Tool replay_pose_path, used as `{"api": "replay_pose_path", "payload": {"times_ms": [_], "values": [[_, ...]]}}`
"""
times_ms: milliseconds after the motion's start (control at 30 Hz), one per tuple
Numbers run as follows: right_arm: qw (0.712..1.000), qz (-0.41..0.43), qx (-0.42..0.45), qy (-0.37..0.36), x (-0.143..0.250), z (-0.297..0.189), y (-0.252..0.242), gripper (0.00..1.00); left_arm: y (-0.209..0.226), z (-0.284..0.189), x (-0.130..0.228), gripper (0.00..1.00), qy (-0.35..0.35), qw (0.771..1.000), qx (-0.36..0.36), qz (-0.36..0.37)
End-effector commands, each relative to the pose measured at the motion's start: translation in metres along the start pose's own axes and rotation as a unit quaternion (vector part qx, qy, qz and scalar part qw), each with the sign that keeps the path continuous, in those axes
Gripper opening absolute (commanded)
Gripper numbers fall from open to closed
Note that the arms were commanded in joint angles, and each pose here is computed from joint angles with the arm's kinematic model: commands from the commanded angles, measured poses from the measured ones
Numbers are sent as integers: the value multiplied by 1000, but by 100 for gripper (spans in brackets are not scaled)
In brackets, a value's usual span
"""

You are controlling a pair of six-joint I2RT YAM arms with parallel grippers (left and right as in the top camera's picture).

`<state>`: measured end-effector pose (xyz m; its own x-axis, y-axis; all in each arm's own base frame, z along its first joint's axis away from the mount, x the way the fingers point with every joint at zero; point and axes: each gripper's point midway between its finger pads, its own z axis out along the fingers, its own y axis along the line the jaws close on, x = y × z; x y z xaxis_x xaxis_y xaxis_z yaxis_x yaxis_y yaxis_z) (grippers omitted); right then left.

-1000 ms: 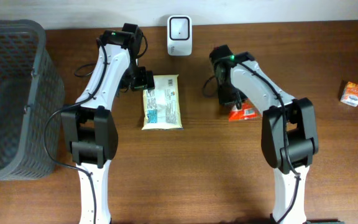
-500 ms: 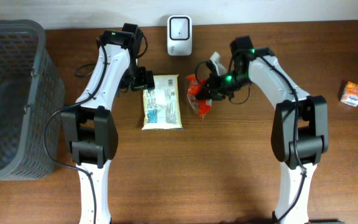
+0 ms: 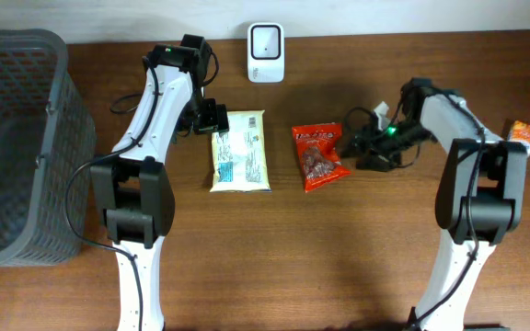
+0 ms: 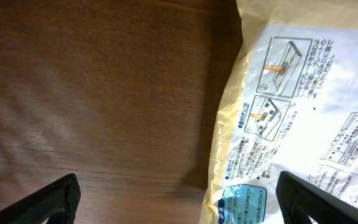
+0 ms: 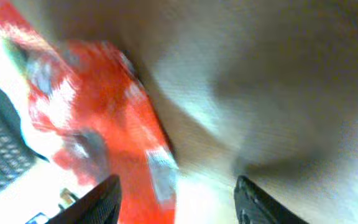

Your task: Scan the item barcode

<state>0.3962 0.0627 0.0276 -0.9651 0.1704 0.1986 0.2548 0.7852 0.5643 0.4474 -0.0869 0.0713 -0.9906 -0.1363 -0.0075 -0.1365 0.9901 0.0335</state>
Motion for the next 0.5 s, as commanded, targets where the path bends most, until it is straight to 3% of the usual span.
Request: {"api": "replay_pose_path", "payload": {"times_ms": [0, 133, 267, 467], "values": [[993, -80, 69, -50, -8, -52, 23, 58, 0, 1, 2, 99, 4, 1000, 1, -7], [981, -172, 82, -22, 12, -45, 68, 43, 0, 1, 2, 99, 4, 1000, 1, -7], [953, -234, 191, -10, 18, -14, 77, 50, 0, 1, 2, 99, 4, 1000, 1, -7], [909, -250, 326, -71, 11, 14, 88, 52, 0, 1, 2, 99, 4, 1000, 1, -7]]}}
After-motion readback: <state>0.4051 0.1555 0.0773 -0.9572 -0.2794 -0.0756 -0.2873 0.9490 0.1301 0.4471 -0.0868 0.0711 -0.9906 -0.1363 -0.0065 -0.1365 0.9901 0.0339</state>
